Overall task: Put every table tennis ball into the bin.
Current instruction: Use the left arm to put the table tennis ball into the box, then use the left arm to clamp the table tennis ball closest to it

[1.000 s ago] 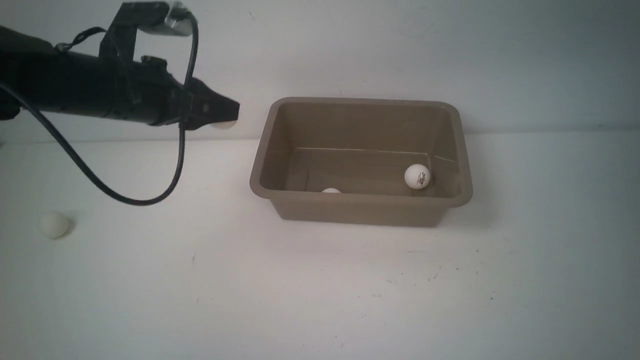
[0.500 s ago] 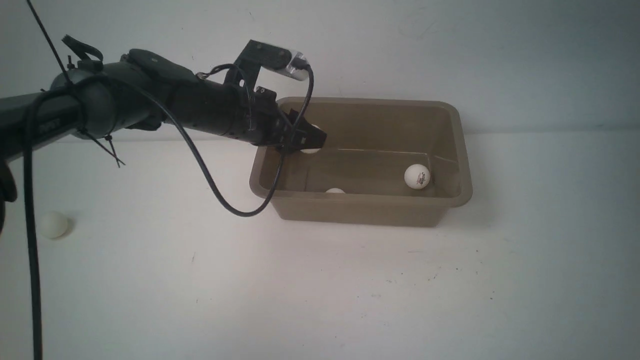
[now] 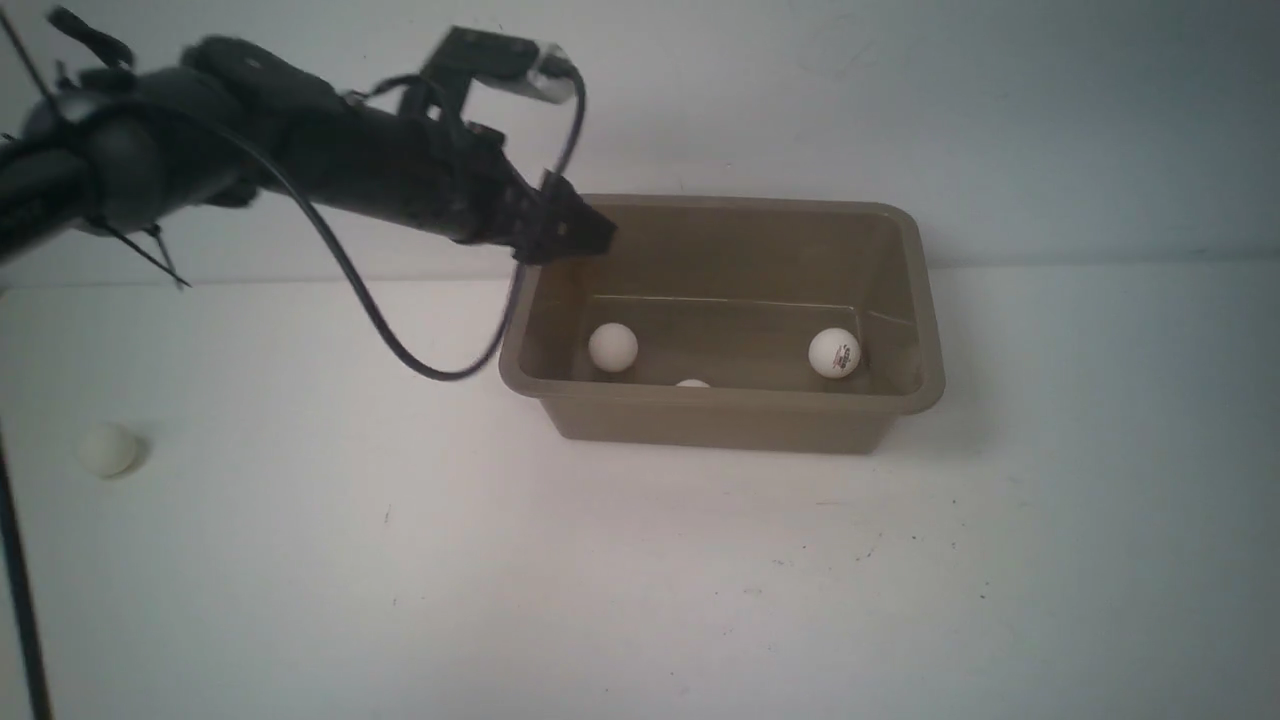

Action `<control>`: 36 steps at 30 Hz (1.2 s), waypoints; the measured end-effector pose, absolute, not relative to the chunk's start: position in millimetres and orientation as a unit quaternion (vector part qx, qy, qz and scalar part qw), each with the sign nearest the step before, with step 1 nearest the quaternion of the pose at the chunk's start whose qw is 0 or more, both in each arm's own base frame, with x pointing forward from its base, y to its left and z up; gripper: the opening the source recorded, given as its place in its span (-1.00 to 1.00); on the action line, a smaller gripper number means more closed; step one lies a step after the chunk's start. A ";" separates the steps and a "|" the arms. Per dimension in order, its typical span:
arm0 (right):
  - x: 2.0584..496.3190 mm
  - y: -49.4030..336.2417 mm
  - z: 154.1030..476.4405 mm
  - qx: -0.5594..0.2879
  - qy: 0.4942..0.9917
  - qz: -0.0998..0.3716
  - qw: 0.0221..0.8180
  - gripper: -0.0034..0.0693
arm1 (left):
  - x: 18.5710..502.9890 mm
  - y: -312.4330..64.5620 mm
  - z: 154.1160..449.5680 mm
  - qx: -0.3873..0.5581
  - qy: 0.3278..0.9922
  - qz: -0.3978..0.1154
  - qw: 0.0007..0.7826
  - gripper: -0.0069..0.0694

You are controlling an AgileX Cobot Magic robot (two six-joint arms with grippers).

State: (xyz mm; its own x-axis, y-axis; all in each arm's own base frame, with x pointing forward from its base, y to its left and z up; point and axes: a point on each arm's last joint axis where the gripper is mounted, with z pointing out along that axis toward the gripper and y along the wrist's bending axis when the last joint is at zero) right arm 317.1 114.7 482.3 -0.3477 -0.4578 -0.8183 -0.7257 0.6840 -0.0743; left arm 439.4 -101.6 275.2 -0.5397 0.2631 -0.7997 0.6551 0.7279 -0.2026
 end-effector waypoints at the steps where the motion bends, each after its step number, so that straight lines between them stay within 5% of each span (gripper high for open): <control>1: 317.1 114.8 482.4 -0.367 0.806 0.154 0.438 0.65 | 436.9 -89.2 283.1 0.265 0.849 -0.233 0.394 0.51; 7: 316.9 115.1 482.5 -0.370 0.804 0.154 0.439 0.65 | 406.0 -21.4 325.2 0.197 0.905 -0.147 0.346 0.49; 21: 316.8 115.3 482.6 -0.375 0.802 0.153 0.440 0.65 | 390.5 42.7 298.1 0.122 0.975 0.046 0.178 0.49; 36: 316.8 115.4 482.7 -0.375 0.801 0.153 0.440 0.65 | 402.8 104.9 234.4 0.052 0.993 0.044 0.101 0.49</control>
State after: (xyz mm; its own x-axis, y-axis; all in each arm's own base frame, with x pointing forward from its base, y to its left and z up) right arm 316.8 115.4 482.7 -0.3314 -0.4668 -0.8199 -0.7364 0.6713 -0.0846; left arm 402.8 104.9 234.4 -0.9741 0.1113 -0.1969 0.0936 0.9909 0.0971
